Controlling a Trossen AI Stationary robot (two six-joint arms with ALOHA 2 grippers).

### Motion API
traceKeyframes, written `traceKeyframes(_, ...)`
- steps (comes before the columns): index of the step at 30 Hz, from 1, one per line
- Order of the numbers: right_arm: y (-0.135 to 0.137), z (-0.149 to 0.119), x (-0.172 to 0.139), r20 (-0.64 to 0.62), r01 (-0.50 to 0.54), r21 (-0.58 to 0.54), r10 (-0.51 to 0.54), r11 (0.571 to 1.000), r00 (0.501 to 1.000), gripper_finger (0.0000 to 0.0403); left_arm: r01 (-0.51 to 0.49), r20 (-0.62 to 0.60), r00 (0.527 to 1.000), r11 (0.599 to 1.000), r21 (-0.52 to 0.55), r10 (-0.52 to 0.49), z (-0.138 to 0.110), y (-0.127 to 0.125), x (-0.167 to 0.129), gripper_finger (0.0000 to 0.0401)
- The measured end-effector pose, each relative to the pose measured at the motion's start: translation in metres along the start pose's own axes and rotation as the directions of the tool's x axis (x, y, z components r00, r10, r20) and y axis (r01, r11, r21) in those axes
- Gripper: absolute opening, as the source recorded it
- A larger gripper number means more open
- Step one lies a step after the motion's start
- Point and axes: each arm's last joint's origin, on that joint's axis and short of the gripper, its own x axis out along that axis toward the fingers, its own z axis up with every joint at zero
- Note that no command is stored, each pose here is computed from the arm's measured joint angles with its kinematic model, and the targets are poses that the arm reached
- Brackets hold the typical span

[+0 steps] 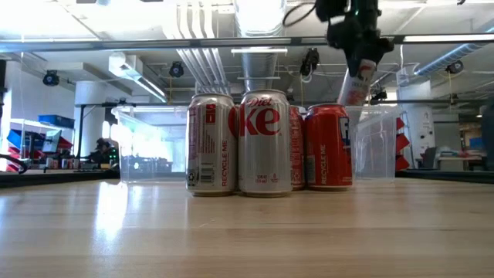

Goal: Sort soda cans
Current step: Put the top white-pink soda can into the right transparent bin

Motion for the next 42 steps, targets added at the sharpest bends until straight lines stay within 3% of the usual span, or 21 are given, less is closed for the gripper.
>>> traceKeyframes(8,0.002,0.023,0.034,-0.096,0.085,-0.063,-0.091,0.994,0.991,0.0257,0.000,0.000,1.000,1.000,-0.004,0.000,0.000,0.000,0.000,0.0231)
traceKeyframes(17,-0.001,0.043,0.061,-0.171,0.089,-0.124,-0.110,0.988,0.979,0.0257,-0.001,-0.021,1.000,1.000,-0.014,0.001,-0.002,0.000,0.000,0.0231)
traceKeyframes(25,-0.021,0.051,0.074,-0.223,0.041,0.007,-0.038,0.999,0.974,0.0258,-0.003,-0.034,0.999,1.000,-0.020,0.002,-0.004,0.000,0.000,0.0231)
traceKeyframes(42,-0.030,0.068,0.114,-0.315,0.038,0.001,-0.036,0.999,0.948,0.0261,-0.006,-0.059,0.998,0.999,-0.033,0.004,-0.006,0.000,0.000,0.0231)
